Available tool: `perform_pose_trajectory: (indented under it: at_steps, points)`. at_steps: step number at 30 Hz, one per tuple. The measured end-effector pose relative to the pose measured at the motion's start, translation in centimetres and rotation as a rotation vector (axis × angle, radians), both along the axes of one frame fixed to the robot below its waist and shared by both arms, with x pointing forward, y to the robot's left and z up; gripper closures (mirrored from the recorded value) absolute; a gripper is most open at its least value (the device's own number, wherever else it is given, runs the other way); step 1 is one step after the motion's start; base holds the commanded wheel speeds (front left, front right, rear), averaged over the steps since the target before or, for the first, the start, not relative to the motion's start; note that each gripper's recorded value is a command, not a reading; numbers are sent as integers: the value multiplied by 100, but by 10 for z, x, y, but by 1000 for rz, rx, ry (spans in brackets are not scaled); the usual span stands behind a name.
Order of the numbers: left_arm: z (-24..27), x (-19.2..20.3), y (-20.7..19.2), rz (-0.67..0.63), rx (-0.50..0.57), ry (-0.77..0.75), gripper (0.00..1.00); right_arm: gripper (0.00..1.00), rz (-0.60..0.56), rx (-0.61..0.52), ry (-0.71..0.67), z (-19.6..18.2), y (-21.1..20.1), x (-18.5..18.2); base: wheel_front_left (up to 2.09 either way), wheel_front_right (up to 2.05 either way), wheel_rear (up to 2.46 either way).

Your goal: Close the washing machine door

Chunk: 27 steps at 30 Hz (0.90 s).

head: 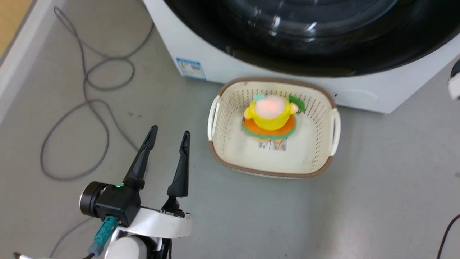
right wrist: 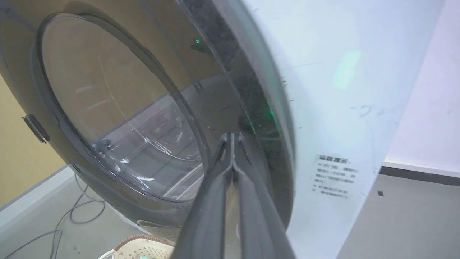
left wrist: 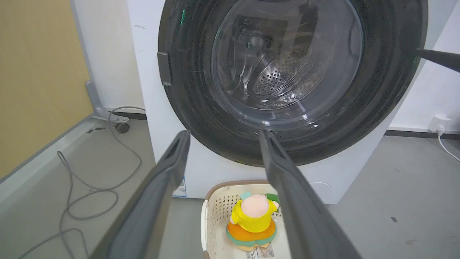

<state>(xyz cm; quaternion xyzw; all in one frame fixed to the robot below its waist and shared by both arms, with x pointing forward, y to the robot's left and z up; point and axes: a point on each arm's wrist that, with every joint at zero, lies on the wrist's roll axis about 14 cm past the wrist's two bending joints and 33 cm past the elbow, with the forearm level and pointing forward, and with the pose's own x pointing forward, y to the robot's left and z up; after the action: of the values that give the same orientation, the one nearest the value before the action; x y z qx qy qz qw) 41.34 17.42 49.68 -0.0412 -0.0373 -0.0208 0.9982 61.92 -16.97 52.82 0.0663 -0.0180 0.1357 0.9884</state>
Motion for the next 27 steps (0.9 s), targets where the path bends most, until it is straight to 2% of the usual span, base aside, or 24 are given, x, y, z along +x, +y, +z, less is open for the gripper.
perform_pose_trajectory:
  at_steps: [10,16,20,23,27]
  points:
    - [27,-14,-4,-4,7,-69,0,100,19,12,-52,13,-8,-84,0,0,0]
    - [37,-26,-5,-1,-5,-96,0,100,-27,19,-137,32,-18,-139,0,0,0]
    - [35,-34,-8,-9,-13,-88,0,100,-72,15,-136,24,-22,-175,0,0,0]
    - [33,-39,-11,-17,-15,-81,0,100,-125,52,-114,14,-29,-198,0,0,0]
    - [30,-45,-12,-21,-10,-70,0,100,-158,11,-94,3,-34,-220,0,0,0]
